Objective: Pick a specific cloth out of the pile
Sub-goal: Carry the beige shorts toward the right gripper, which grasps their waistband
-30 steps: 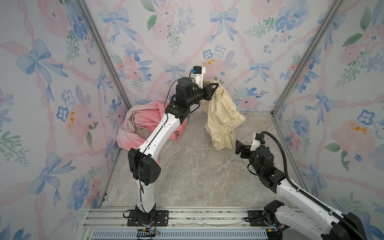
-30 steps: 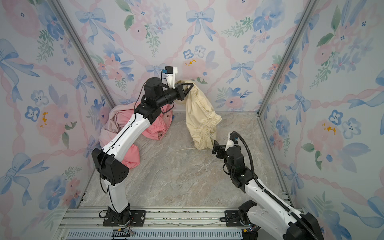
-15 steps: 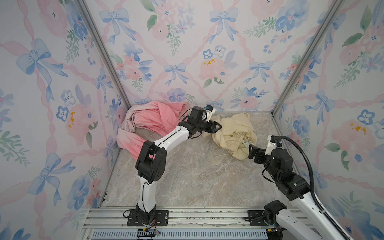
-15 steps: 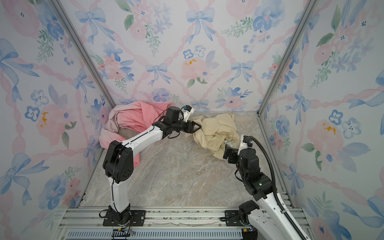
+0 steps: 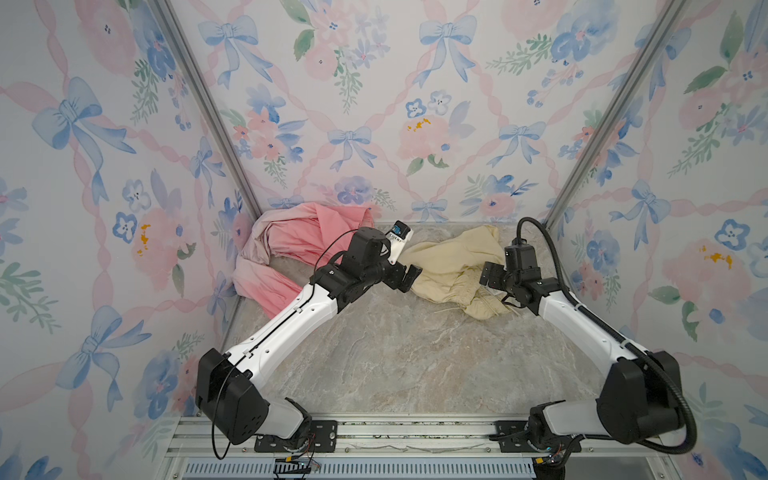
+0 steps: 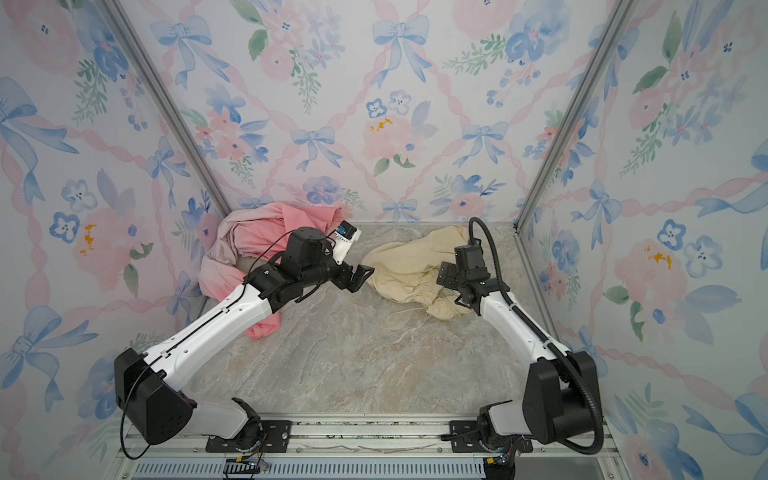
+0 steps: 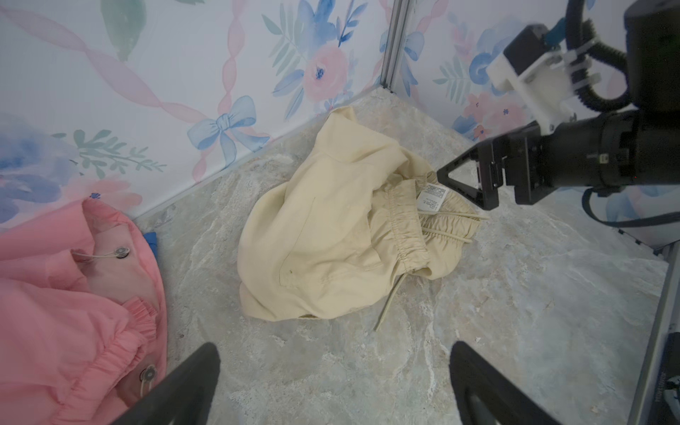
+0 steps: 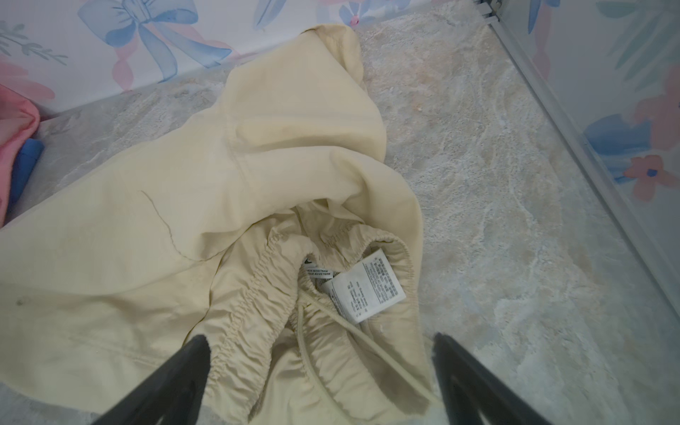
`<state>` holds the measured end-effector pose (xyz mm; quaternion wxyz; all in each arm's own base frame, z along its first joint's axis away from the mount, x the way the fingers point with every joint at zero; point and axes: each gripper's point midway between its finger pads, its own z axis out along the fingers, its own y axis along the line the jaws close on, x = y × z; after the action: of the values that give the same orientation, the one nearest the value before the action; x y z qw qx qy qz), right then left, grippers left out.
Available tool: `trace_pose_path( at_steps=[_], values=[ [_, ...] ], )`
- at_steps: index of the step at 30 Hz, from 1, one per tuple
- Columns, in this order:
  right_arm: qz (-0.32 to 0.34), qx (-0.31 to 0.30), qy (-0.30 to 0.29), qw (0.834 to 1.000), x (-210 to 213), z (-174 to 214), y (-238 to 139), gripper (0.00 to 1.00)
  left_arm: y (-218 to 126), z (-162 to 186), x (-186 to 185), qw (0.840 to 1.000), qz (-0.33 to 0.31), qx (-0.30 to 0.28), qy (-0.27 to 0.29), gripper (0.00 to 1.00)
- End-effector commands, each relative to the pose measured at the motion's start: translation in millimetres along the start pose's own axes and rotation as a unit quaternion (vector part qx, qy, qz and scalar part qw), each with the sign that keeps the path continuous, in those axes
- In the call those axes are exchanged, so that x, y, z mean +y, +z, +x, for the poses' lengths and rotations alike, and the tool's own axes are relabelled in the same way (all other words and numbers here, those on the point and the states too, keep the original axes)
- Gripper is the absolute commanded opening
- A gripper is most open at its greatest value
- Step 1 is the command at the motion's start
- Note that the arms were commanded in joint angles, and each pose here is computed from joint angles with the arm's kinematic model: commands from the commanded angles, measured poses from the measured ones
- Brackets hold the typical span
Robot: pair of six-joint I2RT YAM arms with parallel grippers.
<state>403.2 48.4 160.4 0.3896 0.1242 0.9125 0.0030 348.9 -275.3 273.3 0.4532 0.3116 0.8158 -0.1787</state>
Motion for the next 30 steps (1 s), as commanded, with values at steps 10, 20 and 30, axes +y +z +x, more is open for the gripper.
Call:
trace_pose_path(
  at_steps=[10,20,30],
  values=[
    [0.04,0.056,0.032,0.997,-46.8,14.3,63.2,0.97,2.0,34.3,-8.7,0.999,0.011,0.042,-0.014,0.98],
    [0.035,0.113,0.056,0.991,-53.3,34.9,97.3,0.97,-3.3,30.3,-11.1,0.999,0.017,0.034,-0.015,0.98],
    [-0.03,0.161,0.068,0.984,-38.5,44.5,106.2,0.64,-1.5,32.3,-6.1,0.999,0.005,0.037,-0.012,0.98]
  ],
)
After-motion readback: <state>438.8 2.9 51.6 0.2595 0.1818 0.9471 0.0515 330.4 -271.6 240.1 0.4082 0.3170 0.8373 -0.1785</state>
